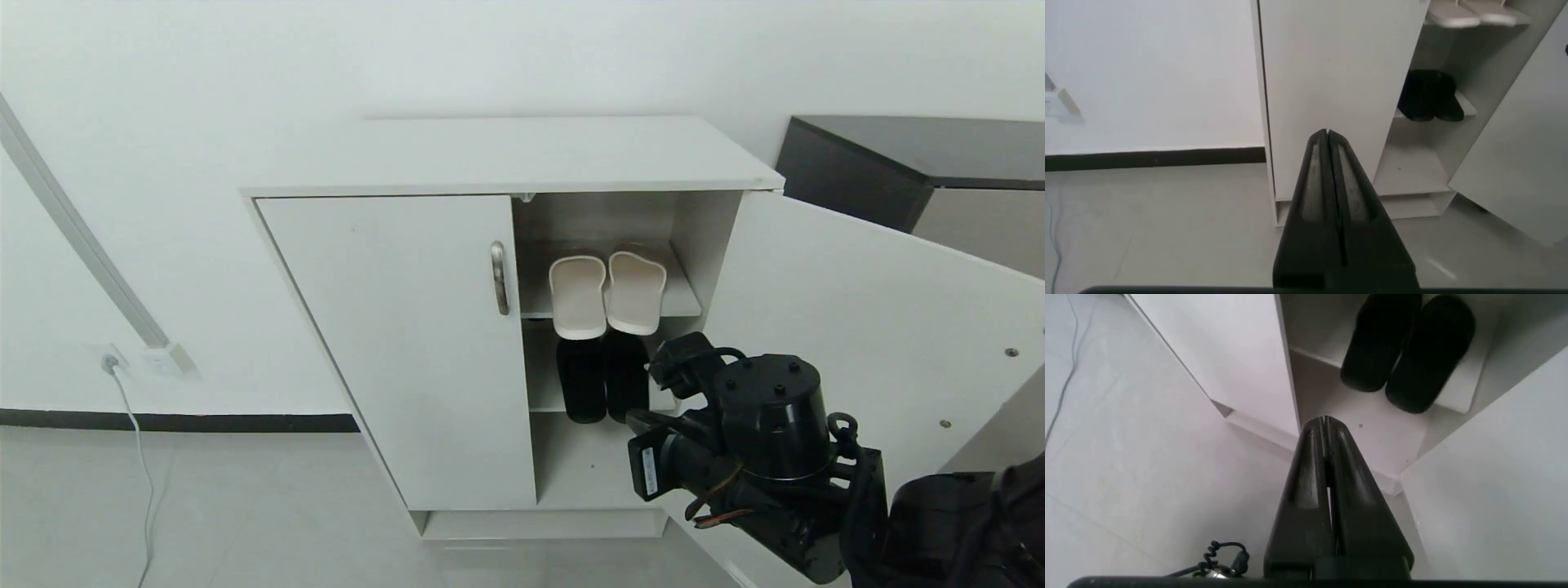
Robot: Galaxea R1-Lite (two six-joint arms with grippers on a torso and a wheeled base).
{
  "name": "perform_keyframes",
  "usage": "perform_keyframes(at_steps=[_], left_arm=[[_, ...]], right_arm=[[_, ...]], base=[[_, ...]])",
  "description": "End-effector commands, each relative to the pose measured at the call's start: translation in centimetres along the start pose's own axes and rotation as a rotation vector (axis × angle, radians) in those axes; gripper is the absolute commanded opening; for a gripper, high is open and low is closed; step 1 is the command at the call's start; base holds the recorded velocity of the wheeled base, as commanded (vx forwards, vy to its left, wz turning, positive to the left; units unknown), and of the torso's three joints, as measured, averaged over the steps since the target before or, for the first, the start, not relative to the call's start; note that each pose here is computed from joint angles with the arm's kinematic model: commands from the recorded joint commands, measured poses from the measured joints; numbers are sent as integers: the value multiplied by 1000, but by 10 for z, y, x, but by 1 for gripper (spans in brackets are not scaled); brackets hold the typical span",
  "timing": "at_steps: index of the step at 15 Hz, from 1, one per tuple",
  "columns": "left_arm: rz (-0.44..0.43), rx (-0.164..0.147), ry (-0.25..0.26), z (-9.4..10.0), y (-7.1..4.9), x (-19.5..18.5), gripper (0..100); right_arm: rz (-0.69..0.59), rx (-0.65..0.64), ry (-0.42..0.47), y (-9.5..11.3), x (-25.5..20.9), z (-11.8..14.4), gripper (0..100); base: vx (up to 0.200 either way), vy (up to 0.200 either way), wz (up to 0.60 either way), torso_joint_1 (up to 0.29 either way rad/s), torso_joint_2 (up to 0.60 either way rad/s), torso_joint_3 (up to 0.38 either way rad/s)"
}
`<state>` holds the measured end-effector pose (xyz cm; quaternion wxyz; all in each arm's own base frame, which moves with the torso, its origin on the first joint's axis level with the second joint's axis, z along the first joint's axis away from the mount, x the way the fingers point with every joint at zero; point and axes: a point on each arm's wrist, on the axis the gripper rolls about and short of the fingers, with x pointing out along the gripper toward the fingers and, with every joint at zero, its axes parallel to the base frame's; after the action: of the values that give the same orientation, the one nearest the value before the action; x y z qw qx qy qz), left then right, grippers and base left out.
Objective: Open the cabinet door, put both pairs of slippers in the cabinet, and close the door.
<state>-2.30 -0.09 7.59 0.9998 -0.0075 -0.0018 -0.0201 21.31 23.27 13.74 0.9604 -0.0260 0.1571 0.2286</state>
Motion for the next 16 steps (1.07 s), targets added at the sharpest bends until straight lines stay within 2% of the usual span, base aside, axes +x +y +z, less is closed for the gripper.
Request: perform_keyframes(at_steps=[1,16], left_arm=[[0,0,1,0,0,0,0],[-1,0,1,0,0,0,0]], right_arm=[[-2,0,1,0,1,0,0],[-2,-1,4,-1,0,-1,0]], base=[[0,0,0,129,-466,-334],[0,0,0,189,-504,-319]])
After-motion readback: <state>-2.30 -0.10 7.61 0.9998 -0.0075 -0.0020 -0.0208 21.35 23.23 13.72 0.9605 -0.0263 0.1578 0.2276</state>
